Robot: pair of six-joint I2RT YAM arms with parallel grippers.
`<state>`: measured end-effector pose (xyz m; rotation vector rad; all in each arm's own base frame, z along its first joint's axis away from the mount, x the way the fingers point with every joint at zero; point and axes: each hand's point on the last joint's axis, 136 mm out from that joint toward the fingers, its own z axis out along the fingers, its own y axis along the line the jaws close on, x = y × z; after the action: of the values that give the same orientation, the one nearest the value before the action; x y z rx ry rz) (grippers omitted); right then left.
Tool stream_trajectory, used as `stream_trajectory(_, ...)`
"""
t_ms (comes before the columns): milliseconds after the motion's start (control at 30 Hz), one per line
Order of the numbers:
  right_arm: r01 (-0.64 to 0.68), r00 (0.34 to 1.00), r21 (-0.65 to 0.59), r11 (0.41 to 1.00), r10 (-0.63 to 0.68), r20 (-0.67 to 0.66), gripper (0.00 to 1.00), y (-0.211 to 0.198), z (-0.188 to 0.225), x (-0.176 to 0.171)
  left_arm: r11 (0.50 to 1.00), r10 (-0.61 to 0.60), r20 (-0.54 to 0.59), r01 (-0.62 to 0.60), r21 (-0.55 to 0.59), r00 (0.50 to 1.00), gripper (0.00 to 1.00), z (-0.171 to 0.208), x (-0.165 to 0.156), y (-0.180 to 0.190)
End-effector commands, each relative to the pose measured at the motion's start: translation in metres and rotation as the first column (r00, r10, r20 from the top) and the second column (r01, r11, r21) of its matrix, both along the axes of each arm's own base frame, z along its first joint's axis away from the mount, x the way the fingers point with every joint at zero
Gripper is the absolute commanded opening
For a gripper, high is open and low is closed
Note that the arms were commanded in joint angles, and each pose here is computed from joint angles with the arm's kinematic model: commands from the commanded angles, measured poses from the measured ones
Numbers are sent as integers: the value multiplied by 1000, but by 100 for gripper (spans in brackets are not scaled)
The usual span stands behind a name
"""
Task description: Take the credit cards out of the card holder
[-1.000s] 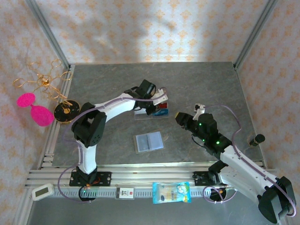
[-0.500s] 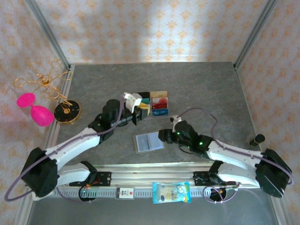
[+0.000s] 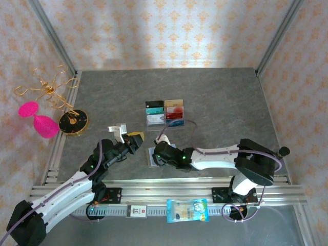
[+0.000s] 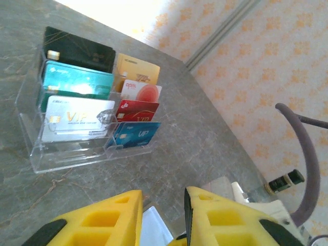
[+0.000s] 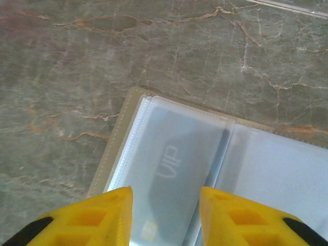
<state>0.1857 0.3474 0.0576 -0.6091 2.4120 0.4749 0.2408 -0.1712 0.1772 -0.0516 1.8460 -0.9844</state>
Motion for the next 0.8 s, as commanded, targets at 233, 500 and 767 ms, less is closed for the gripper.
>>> stream_trajectory(233, 28, 997, -185, 982, -14, 73, 38, 6, -20, 13, 999, 52, -62, -52, 2, 997, 28, -23, -6, 13)
stream_trajectory(500, 63, 997, -295, 953, -50, 53, 23, -7, -51, 12, 999, 32, -61, -31, 21, 998, 28, -26, -10, 12)
stream_trajectory(767, 124, 991, -109, 986, -118, 58, 0, 4, -26, 16, 1000, -11, -104, 13, 25, 995, 26, -43, -15, 6)
